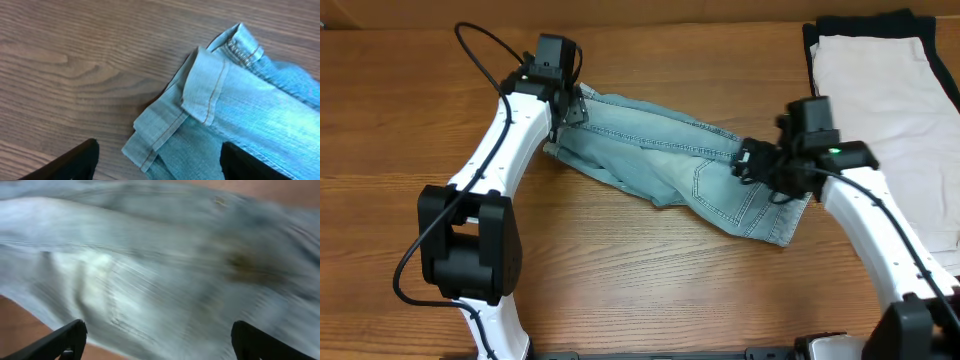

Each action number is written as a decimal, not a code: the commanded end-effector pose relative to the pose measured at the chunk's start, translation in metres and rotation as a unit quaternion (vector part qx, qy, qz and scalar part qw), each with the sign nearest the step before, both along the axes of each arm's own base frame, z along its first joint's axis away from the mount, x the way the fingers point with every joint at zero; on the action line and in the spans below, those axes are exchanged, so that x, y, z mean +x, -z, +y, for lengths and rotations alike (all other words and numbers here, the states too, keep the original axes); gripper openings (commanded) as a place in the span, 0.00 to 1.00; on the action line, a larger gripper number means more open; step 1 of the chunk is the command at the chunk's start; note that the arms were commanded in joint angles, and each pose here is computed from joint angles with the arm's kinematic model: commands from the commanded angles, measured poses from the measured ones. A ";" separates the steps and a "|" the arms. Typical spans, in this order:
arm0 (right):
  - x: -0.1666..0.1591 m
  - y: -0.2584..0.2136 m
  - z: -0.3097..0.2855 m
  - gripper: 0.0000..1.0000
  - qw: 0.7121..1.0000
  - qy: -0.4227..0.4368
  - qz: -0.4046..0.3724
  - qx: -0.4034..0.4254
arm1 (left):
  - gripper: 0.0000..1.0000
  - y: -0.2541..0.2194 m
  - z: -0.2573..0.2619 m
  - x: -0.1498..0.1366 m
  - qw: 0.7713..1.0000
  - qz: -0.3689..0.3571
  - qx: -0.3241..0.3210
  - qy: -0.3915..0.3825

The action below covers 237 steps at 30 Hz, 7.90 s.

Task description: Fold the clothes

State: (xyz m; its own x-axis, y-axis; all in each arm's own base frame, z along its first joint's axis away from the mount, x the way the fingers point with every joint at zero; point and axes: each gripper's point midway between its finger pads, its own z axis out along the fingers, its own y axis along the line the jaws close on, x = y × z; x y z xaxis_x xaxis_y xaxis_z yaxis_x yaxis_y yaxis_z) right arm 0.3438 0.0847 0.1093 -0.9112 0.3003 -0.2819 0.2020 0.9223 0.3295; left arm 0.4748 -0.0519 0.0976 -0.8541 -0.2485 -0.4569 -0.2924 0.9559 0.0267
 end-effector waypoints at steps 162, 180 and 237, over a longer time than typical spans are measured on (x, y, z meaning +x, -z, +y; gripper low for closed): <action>0.019 -0.016 0.024 1.00 0.999 -0.027 0.017 -0.012 | 0.92 -0.048 0.065 -0.015 0.986 0.156 0.038 -0.054; -0.041 0.000 -0.033 1.00 0.994 0.036 0.090 -0.056 | 0.81 -0.004 0.053 -0.057 0.962 0.271 0.007 0.027; -0.038 0.138 -0.035 0.04 0.972 0.126 0.163 0.112 | 0.04 0.111 0.047 -0.056 0.959 0.250 -0.061 0.120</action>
State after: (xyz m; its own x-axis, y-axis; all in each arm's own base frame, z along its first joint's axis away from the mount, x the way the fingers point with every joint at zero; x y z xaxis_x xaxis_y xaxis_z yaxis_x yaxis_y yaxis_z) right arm 0.3335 0.0432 0.0002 -0.8336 0.5523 -0.0036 0.4940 0.7486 0.4422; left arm 0.4279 -0.0193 0.0017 -1.0000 -0.0003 0.0062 -0.0007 0.9987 -0.0519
